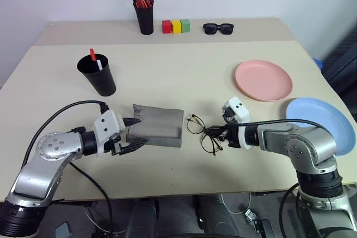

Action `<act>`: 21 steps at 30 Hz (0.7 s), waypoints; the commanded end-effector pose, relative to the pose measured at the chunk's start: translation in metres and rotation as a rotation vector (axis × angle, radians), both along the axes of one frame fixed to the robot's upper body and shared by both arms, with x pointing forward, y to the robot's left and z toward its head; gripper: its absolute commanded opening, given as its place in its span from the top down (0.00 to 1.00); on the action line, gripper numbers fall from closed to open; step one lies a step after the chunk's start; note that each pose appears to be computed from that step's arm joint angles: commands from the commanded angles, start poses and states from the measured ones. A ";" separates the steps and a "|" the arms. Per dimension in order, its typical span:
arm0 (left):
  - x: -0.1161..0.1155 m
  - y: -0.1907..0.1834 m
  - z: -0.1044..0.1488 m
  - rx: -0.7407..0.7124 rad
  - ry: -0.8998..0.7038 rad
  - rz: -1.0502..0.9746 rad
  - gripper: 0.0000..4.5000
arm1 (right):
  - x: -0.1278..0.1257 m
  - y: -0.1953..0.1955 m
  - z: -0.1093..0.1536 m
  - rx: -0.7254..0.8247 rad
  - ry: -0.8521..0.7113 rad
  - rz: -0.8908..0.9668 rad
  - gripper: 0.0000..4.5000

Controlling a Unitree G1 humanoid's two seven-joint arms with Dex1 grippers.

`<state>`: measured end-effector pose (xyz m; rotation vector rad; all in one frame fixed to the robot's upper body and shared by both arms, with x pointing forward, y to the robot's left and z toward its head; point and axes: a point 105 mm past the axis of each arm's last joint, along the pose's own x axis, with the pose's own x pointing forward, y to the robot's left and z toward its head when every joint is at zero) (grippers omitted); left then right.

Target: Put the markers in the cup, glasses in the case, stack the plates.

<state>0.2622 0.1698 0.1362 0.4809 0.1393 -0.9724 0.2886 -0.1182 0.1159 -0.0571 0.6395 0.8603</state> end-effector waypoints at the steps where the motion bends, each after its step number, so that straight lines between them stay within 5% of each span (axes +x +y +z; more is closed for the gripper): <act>1: 0.001 0.016 0.008 -0.020 -0.041 0.096 0.25 | 0.000 0.010 0.035 -0.089 -0.235 0.148 0.99; 6: 0.002 0.059 0.016 -0.089 -0.077 0.313 0.25 | 0.008 0.043 0.089 -0.088 -0.473 0.324 0.99; 10: -0.007 0.087 0.013 -0.059 -0.069 0.399 0.25 | 0.007 0.094 0.108 0.065 -0.464 0.413 0.99; 16: -0.024 0.109 0.005 -0.070 -0.017 0.449 0.25 | 0.013 0.151 0.080 0.027 -0.427 0.480 0.99; 21: -0.033 0.108 0.003 -0.058 -0.011 0.454 0.25 | 0.020 0.145 0.050 -0.084 -0.411 0.495 0.99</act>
